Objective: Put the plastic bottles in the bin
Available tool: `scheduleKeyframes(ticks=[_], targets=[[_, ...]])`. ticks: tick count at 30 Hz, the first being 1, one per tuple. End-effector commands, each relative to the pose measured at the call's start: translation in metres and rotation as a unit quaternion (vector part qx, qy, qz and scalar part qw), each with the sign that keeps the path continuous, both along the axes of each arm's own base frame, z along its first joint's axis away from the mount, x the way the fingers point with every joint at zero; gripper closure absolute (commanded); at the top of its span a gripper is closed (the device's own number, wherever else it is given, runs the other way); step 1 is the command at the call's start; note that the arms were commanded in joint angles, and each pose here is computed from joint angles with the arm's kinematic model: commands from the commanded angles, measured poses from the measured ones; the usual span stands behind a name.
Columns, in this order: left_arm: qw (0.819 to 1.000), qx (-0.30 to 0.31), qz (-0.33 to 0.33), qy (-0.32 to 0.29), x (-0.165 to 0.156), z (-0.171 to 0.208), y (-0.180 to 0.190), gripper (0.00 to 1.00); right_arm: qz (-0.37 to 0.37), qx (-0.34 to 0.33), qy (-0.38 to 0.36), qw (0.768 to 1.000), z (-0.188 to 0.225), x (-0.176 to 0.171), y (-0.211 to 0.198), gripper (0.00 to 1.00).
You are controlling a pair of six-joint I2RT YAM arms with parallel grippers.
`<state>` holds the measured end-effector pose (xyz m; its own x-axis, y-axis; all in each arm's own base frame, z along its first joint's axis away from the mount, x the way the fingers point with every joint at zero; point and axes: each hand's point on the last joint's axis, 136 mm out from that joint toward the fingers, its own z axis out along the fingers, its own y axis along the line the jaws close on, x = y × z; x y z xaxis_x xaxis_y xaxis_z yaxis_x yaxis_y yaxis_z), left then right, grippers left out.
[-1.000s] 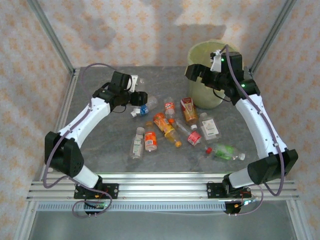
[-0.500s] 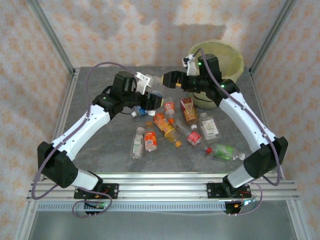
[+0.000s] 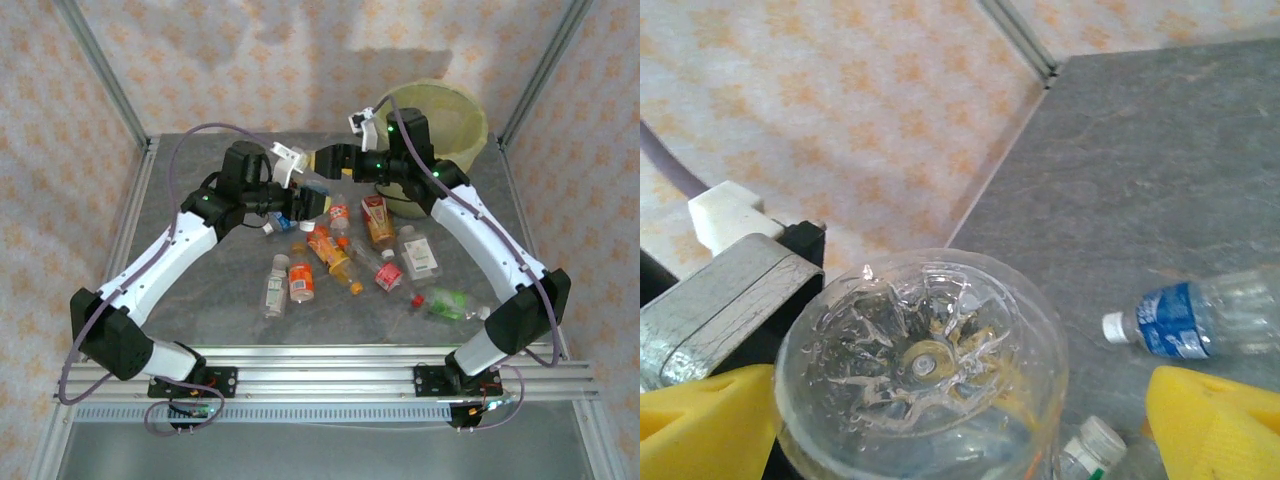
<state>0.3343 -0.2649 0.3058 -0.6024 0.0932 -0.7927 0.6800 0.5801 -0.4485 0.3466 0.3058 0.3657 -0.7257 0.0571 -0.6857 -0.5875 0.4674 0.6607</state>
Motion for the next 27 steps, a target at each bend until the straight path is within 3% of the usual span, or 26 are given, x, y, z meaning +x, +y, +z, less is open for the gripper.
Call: scheduleKeyframes(ticks=[1, 11, 20, 23, 27], targets=[[0.993, -0.057, -0.068, -0.073, -0.023, 0.048, -0.018, 0.41, 0.058, 0.036, -0.022, 0.997, 0.01, -0.021, 0.018, 0.07], [0.984, -0.095, -0.116, -0.095, -0.042, 0.076, -0.024, 0.41, 0.104, 0.05, -0.052, 0.992, 0.016, -0.048, 0.015, 0.11], [0.985, -0.084, -0.126, -0.078, -0.044, 0.07, -0.028, 0.39, 0.082, 0.059, -0.053, 0.993, 0.023, -0.041, 0.014, 0.3], [0.987, -0.077, -0.124, -0.073, -0.044, 0.067, -0.027, 0.33, 0.053, 0.052, -0.053, 0.996, 0.024, -0.033, 0.011, 0.44], [0.989, -0.065, -0.11, -0.073, -0.042, 0.065, -0.023, 0.08, 0.019, 0.046, -0.059, 0.997, 0.028, -0.025, 0.005, 0.57]])
